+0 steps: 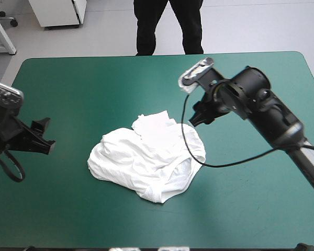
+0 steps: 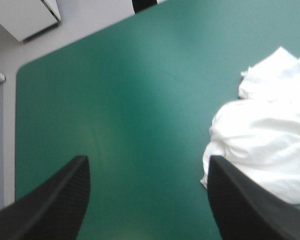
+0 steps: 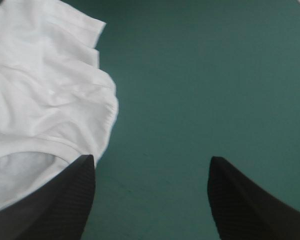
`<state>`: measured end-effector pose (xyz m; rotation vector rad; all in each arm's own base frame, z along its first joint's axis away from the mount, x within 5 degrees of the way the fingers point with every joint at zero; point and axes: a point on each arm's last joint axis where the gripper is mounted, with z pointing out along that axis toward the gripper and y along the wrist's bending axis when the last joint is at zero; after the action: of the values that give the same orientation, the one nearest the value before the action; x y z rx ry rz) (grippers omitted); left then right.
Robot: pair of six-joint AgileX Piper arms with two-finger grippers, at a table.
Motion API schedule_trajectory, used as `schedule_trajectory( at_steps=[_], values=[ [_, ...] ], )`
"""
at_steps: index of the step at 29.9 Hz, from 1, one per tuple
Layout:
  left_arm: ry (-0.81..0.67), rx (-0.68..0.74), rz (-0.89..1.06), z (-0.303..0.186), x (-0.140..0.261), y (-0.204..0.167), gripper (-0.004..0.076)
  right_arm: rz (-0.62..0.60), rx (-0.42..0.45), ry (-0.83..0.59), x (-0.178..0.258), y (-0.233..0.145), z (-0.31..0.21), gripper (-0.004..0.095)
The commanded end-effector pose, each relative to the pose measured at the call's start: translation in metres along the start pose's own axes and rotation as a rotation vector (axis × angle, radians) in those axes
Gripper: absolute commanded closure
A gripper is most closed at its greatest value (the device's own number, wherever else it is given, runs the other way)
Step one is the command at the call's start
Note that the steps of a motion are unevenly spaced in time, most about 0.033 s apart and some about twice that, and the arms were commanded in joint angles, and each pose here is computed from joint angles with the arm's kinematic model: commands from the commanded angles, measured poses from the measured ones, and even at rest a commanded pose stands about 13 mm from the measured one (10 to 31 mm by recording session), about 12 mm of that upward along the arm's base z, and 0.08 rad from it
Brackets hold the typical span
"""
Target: Fold the cloth
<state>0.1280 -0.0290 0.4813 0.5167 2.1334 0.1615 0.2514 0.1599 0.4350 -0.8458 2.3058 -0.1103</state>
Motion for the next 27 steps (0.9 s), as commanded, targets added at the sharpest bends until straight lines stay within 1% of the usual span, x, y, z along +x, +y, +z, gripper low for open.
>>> schedule_trajectory(
  at_steps=[1, 5, 8, 11, 13, 16, 20, 23, 27],
  values=[
    [0.140, 0.023, 0.020, 0.030, 0.009, -0.009, 0.0204, 0.083, 0.108, -0.076, 0.021, -0.023, -0.042, 0.0300],
    [0.333, 0.059, 0.074, 0.084, 0.022, -0.025, 0.0205, 0.115, 0.111, -0.123, 0.036, -0.028, -0.065, 0.0300],
    [0.420, 0.118, 0.073, 0.123, 0.030, -0.039, 0.0205, 0.120, 0.120, -0.145, 0.040, -0.030, -0.075, 0.0300],
    [0.464, 0.185, 0.013, 0.157, 0.037, -0.045, 0.0205, 0.120, 0.125, -0.147, 0.041, -0.031, -0.076, 0.0300],
    [0.489, 0.202, -0.003, 0.175, 0.044, -0.042, 0.0205, 0.120, 0.123, -0.147, 0.041, -0.030, -0.076, 0.0300],
    [0.517, 0.191, -0.042, 0.195, 0.054, -0.036, 0.0205, 0.121, 0.121, -0.147, 0.041, -0.030, -0.076, 0.0302],
    [0.535, 0.201, -0.045, 0.217, 0.062, -0.041, 0.0205, 0.139, 0.123, -0.142, 0.040, -0.030, -0.074, 0.0303],
    [0.565, 0.225, -0.074, 0.235, 0.070, -0.046, 0.0205, 0.134, 0.141, -0.112, 0.040, -0.030, -0.064, 0.0304],
    [0.639, 0.286, -0.083, 0.260, 0.083, -0.056, 0.0205, 0.116, 0.144, -0.015, 0.045, -0.023, -0.035, 0.0304]
  ],
)
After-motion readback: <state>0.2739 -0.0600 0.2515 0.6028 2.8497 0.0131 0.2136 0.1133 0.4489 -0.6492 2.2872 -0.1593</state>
